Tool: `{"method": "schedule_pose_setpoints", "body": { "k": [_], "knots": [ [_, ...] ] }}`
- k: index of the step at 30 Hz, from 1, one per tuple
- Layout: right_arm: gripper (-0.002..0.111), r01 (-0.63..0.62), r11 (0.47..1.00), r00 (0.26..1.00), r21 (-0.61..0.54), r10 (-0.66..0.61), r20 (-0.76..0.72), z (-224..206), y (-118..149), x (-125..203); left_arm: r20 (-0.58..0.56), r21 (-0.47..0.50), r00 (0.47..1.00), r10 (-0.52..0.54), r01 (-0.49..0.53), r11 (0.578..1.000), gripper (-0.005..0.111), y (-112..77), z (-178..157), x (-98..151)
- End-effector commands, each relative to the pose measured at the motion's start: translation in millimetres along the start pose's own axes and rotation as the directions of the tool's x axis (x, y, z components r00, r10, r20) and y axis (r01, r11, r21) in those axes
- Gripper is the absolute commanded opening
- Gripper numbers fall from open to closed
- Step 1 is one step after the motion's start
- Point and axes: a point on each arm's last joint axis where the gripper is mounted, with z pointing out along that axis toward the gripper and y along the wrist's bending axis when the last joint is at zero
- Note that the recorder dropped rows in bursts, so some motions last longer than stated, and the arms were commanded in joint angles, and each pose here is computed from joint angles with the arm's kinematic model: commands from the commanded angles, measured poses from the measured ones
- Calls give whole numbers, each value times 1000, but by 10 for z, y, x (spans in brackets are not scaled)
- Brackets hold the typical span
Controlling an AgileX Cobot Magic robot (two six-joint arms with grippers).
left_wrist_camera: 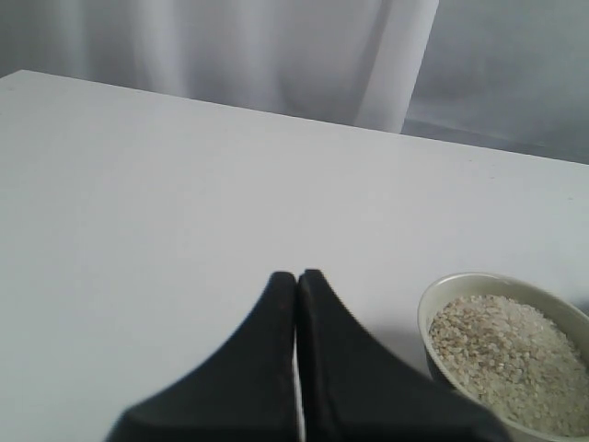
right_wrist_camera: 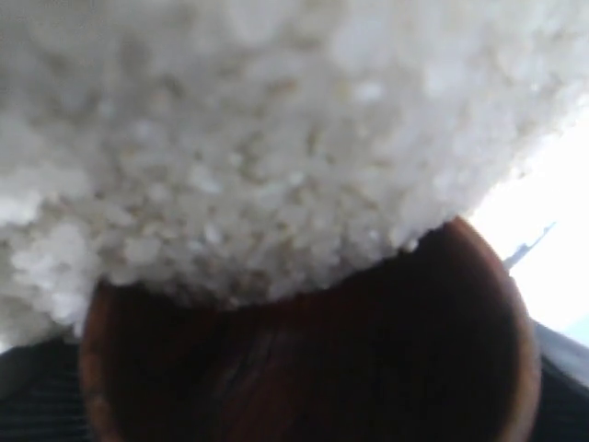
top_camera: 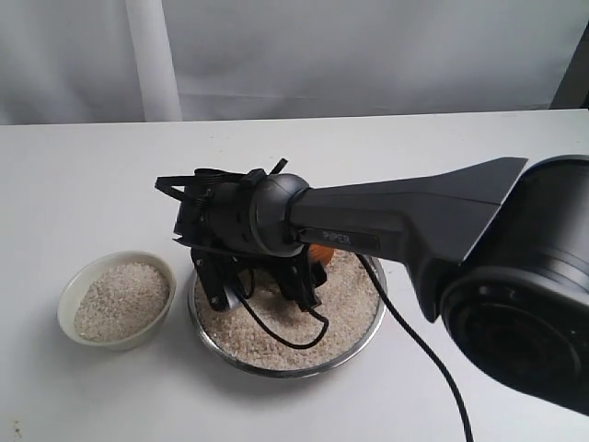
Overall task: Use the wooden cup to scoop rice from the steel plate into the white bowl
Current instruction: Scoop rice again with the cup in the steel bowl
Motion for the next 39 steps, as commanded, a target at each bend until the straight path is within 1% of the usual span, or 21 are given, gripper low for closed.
{"method": "schedule_pose_setpoints", "body": {
  "k": [1,6,11,18,22,25,34,39],
  "knots": [
    [0,-11,1000,999,-13,12,50,-74,19,-49,10,9,1000,-6,6,1000,0,-7,-5,-17],
    [0,-3,1000,997,-8,4,71,-149,32,-89,10,9,1000,-6,6,1000,0,-7,-5,-17],
    [0,-15,1000,994,-27,18,105,-160,53,-129,10,9,1000,-6,6,1000,0,-7,-5,-17],
    [0,-8,1000,994,-22,10,112,-188,69,-166,10,9,1000,-6,6,1000,0,-7,-5,-17],
    [0,-34,999,987,-30,38,155,-246,59,-169,10,9,1000,-6,6,1000,0,-7,-5,-17],
    [0,-39,999,986,-29,43,160,-268,52,-158,10,9,1000,-6,6,1000,0,-7,-5,-17],
    [0,-93,992,971,-90,110,212,-273,48,-124,10,9,1000,-6,6,1000,0,-7,-5,-17],
    [0,-137,979,958,-151,170,232,-210,39,-68,10,9,1000,-6,6,1000,0,-7,-5,-17]
  ]
}}
